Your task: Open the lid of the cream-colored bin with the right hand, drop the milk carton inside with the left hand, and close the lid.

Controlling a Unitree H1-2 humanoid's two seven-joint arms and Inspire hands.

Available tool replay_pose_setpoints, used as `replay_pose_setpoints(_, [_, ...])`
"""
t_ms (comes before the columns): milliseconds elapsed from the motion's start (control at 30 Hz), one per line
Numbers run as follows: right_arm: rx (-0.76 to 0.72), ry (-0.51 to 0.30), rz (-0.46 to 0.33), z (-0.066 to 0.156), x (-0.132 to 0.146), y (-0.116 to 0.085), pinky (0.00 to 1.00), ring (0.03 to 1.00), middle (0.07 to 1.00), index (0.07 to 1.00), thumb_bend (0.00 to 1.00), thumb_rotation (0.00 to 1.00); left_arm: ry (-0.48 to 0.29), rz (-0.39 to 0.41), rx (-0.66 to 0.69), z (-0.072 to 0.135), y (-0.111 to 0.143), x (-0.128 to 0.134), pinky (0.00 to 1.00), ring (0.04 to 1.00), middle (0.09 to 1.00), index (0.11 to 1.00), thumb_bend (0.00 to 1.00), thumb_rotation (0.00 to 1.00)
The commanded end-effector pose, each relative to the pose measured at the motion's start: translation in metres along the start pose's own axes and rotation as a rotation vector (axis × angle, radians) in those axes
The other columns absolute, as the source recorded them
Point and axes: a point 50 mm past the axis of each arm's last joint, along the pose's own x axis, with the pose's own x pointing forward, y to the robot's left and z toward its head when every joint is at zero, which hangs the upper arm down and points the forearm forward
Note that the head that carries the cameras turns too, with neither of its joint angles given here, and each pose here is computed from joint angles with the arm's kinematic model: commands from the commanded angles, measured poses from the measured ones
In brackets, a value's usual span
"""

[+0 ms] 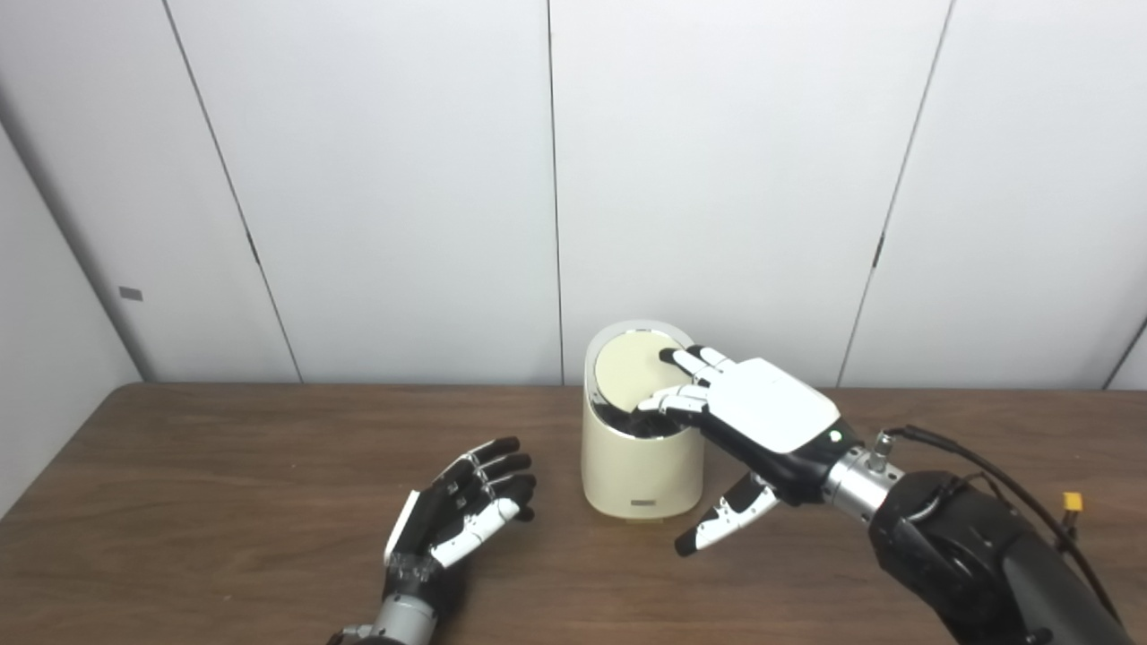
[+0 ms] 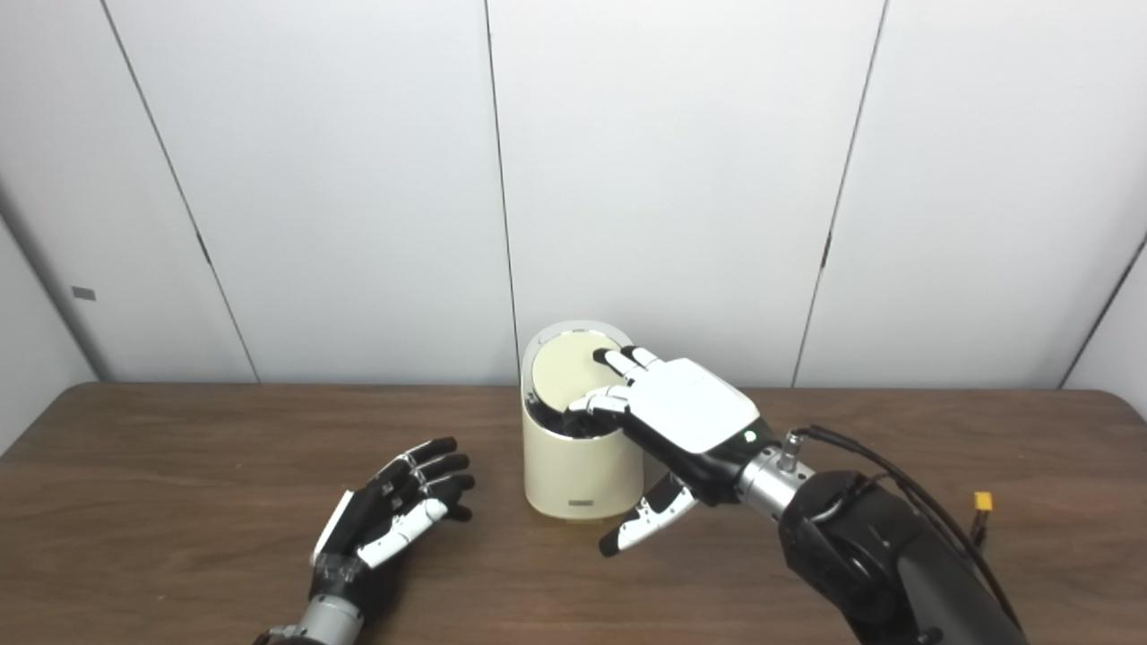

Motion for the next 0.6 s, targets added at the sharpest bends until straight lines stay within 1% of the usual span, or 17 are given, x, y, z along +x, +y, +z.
replay_pose_setpoints(0, [-0.069, 0.024, 0.092, -0.0039, 0.0029, 0.0014, 1.00, 1.000, 0.824, 0.831, 0.81, 0.56, -0.060, -0.022, 0.010, 0.0163, -0.0059, 0.0068, 0.54, 0.692, 0.725, 0.761, 0.76, 0.18])
replay_pose_setpoints(133, [-0.084, 0.037, 0.130, -0.0046, 0.0060, 0.0043, 1.00, 1.000, 0.824, 0.835, 0.82, 0.58, -0.064, -0.025, 0.012, 0.0159, -0.0064, 0.0070, 0.55, 0.693, 0.723, 0.756, 0.74, 0.18])
replay_pose_setpoints(167, [-0.094, 0.048, 0.155, -0.0048, 0.0068, 0.0047, 1.00, 1.000, 0.825, 0.837, 0.82, 0.58, -0.063, -0.025, 0.011, 0.0157, -0.0064, 0.0070, 0.55, 0.693, 0.723, 0.755, 0.74, 0.18])
replay_pose_setpoints(200, [-0.102, 0.060, 0.180, -0.0050, 0.0074, 0.0048, 1.00, 1.000, 0.840, 0.853, 0.81, 0.62, -0.063, -0.025, 0.009, 0.0156, -0.0064, 0.0071, 0.55, 0.693, 0.721, 0.754, 0.74, 0.18])
replay_pose_setpoints(267, [-0.107, 0.093, 0.237, -0.0057, 0.0087, 0.0048, 1.00, 1.000, 0.859, 0.874, 0.81, 0.66, -0.060, -0.025, 0.006, 0.0154, -0.0066, 0.0070, 0.55, 0.693, 0.722, 0.759, 0.74, 0.18])
replay_pose_setpoints(333, [-0.103, 0.112, 0.270, -0.0063, 0.0095, 0.0050, 1.00, 1.000, 0.874, 0.891, 0.81, 0.70, -0.059, -0.026, 0.006, 0.0154, -0.0066, 0.0071, 0.55, 0.694, 0.724, 0.758, 0.75, 0.18])
replay_pose_setpoints(467, [-0.052, 0.131, 0.291, -0.0093, 0.0086, 0.0058, 1.00, 1.000, 0.880, 0.892, 0.81, 0.70, -0.059, -0.026, 0.012, 0.0149, -0.0057, 0.0073, 0.55, 0.692, 0.723, 0.757, 0.75, 0.18])
replay_pose_setpoints(567, [0.031, 0.135, 0.272, -0.0121, 0.0073, 0.0067, 1.00, 1.000, 0.877, 0.883, 0.82, 0.68, -0.060, -0.027, 0.015, 0.0150, -0.0055, 0.0073, 0.55, 0.692, 0.722, 0.758, 0.76, 0.19])
